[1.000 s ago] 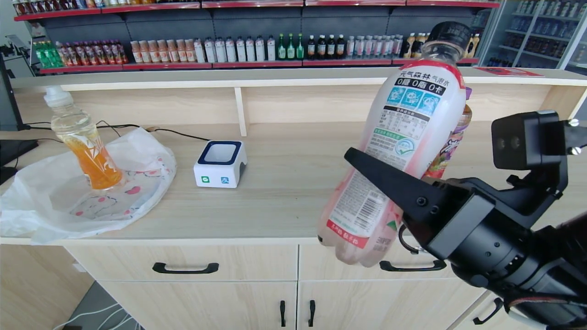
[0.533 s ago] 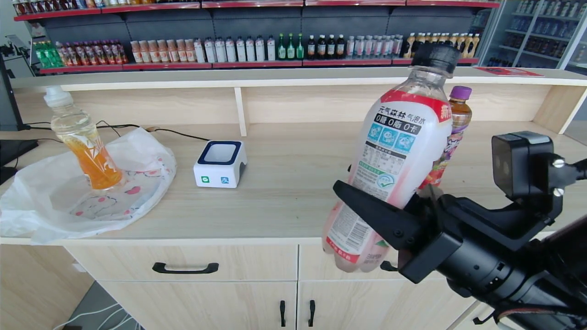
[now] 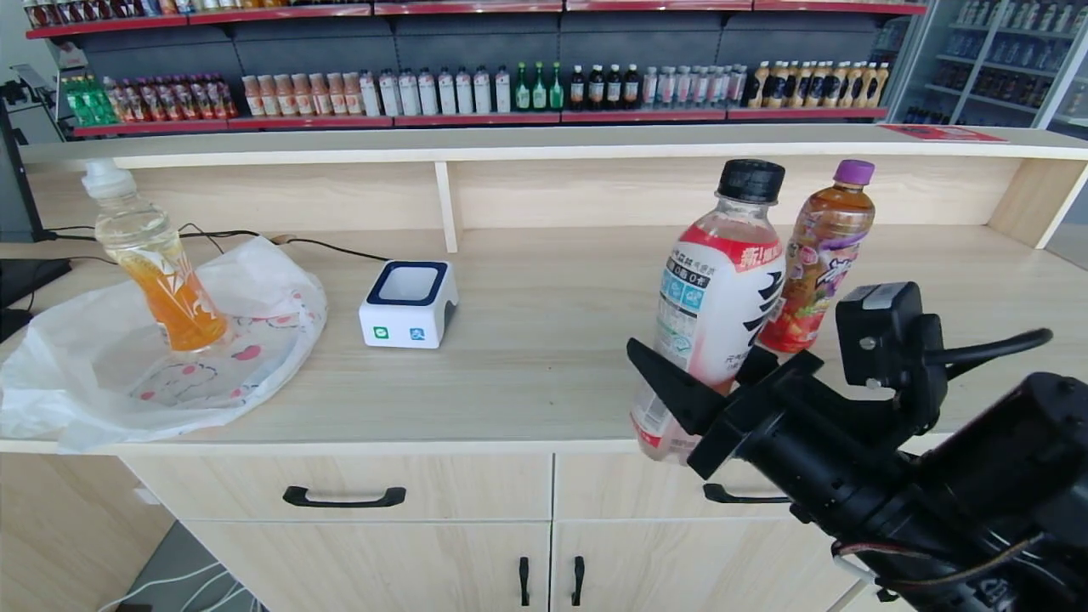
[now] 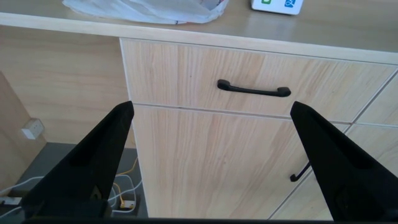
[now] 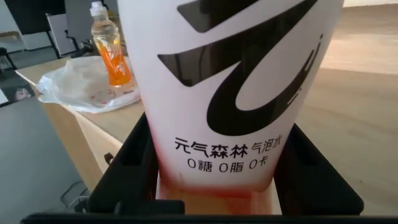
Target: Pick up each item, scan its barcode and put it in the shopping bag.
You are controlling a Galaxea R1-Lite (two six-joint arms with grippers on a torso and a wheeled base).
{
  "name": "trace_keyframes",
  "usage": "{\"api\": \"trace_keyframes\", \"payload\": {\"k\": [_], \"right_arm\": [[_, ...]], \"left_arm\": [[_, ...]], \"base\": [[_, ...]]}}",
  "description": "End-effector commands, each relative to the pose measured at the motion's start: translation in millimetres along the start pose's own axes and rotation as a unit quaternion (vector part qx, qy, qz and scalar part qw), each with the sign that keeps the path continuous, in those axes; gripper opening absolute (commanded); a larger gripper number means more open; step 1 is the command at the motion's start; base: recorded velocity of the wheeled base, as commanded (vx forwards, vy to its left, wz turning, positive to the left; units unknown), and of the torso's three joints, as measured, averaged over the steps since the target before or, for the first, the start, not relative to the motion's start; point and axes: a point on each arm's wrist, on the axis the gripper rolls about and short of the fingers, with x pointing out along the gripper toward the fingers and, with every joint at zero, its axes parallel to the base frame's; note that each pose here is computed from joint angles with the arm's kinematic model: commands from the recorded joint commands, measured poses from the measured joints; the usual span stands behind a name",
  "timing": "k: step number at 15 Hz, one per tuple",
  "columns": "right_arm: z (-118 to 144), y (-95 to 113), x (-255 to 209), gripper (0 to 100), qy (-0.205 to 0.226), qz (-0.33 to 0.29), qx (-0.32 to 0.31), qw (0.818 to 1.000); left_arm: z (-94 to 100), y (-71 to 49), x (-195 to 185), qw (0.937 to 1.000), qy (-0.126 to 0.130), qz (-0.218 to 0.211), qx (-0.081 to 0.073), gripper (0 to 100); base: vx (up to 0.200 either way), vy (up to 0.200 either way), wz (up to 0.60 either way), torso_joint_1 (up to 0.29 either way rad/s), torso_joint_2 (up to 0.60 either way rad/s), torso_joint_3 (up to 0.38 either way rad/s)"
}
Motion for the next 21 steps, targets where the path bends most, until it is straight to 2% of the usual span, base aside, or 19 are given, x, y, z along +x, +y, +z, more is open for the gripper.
{"api": "trace_keyframes", "payload": {"k": [1, 3, 4, 5, 7, 9, 16, 21], "right_arm": [[-13, -8, -6, 0, 0.030, -0.018, -0.023, 0.999], [-8, -15, -3, 0, 0.020, -0.045, -0.046, 0.998], [-3, -25, -2, 0, 0.014, -0.108, -0.058, 0.992], [2, -30, -4, 0, 0.006, -0.140, -0.057, 0.988], [12, -37, -1, 0, -0.014, -0.161, -0.064, 0.985], [20, -38, 9, 0, -0.037, -0.166, -0.062, 0.984], [20, -39, 21, 0, -0.047, -0.167, -0.060, 0.983], [11, -36, 33, 0, -0.042, -0.162, -0.059, 0.984]], "left_arm": [[0.0, 0.0, 0, 1.0000, 0.000, 0.000, 0.000, 100], [0.1, 0.0, 0, 1.0000, 0.001, 0.001, 0.000, 100], [0.1, 0.0, 0, 1.0000, 0.001, 0.000, 0.000, 100], [0.1, 0.0, 0, 1.0000, 0.001, 0.000, 0.000, 100], [0.1, 0.0, 0, 1.0000, 0.001, 0.000, 0.001, 100], [0.0, 0.0, 0, 1.0000, 0.000, 0.000, 0.001, 100], [-0.1, 0.0, 0, 1.0000, 0.001, 0.000, 0.000, 100], [0.1, 0.0, 0, 1.0000, 0.001, 0.000, -0.002, 100]], "base": [[0.000, 0.000, 0.00, 0.000, 0.00, 0.000], [0.000, 0.000, 0.00, 0.000, 0.00, 0.000], [0.000, 0.000, 0.00, 0.000, 0.00, 0.000], [0.000, 0.000, 0.00, 0.000, 0.00, 0.000], [0.000, 0.000, 0.00, 0.000, 0.00, 0.000], [0.000, 0.000, 0.00, 0.000, 0.00, 0.000], [0.000, 0.000, 0.00, 0.000, 0.00, 0.000], [0.000, 0.200, 0.00, 0.001, 0.00, -0.002]]}}
